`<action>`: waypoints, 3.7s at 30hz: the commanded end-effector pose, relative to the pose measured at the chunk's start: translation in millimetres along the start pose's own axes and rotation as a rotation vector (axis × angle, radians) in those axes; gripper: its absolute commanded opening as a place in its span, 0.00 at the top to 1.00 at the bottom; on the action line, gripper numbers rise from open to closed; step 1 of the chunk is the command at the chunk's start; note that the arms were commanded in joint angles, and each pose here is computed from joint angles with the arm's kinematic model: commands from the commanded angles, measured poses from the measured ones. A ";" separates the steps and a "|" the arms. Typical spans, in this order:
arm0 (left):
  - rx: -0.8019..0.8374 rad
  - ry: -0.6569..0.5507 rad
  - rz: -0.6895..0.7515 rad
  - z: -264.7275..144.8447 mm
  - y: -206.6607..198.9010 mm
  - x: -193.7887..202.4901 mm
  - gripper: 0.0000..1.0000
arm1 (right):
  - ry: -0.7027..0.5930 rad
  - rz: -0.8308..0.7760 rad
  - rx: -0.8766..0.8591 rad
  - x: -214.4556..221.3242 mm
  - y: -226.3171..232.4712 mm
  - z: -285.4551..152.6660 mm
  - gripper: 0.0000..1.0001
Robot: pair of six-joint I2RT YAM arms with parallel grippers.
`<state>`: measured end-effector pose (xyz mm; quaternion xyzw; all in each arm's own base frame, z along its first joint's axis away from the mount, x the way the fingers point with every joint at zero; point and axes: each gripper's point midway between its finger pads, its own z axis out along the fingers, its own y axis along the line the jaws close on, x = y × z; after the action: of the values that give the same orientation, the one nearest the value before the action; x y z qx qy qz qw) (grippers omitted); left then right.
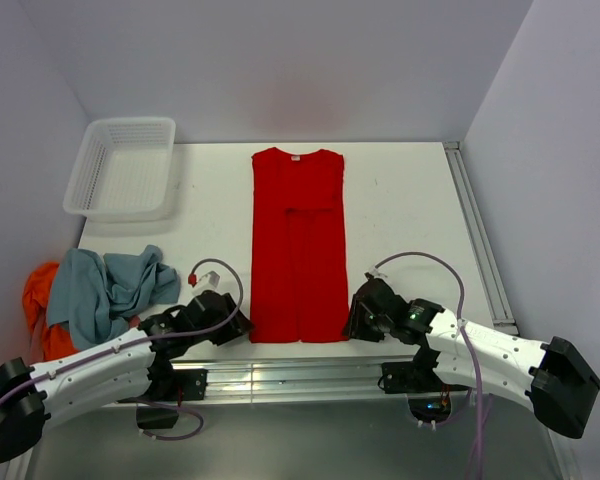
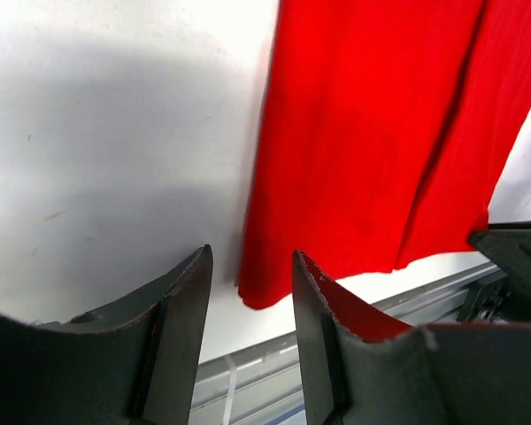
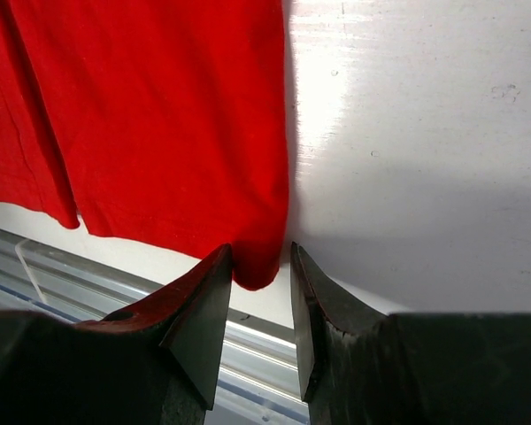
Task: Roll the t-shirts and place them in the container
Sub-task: Fold the tshirt
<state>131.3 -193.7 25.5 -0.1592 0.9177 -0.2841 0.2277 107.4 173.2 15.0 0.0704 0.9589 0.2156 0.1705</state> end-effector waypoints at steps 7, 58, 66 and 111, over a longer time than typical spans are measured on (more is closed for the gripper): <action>-0.077 0.075 0.033 -2.2 23.8 21.1 0.54 | 0.000 0.006 0.044 3.3 -10.4 3.5 0.61; -0.055 -0.122 0.130 -27.3 -59.4 -86.0 1.00 | -0.188 -0.136 0.044 -97.2 60.3 -43.5 1.00; -0.045 -0.155 0.151 -20.9 -72.2 -103.2 1.00 | -0.184 -0.132 0.066 -112.3 58.4 -39.7 1.00; -0.051 -0.246 0.207 16.2 -93.0 -182.1 1.00 | -0.229 -0.137 0.093 -204.3 69.0 -22.5 1.00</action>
<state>291.9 -189.7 110.6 -0.1116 0.9153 -0.1940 0.3349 270.8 175.9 103.5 0.0431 0.9575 0.1310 0.2532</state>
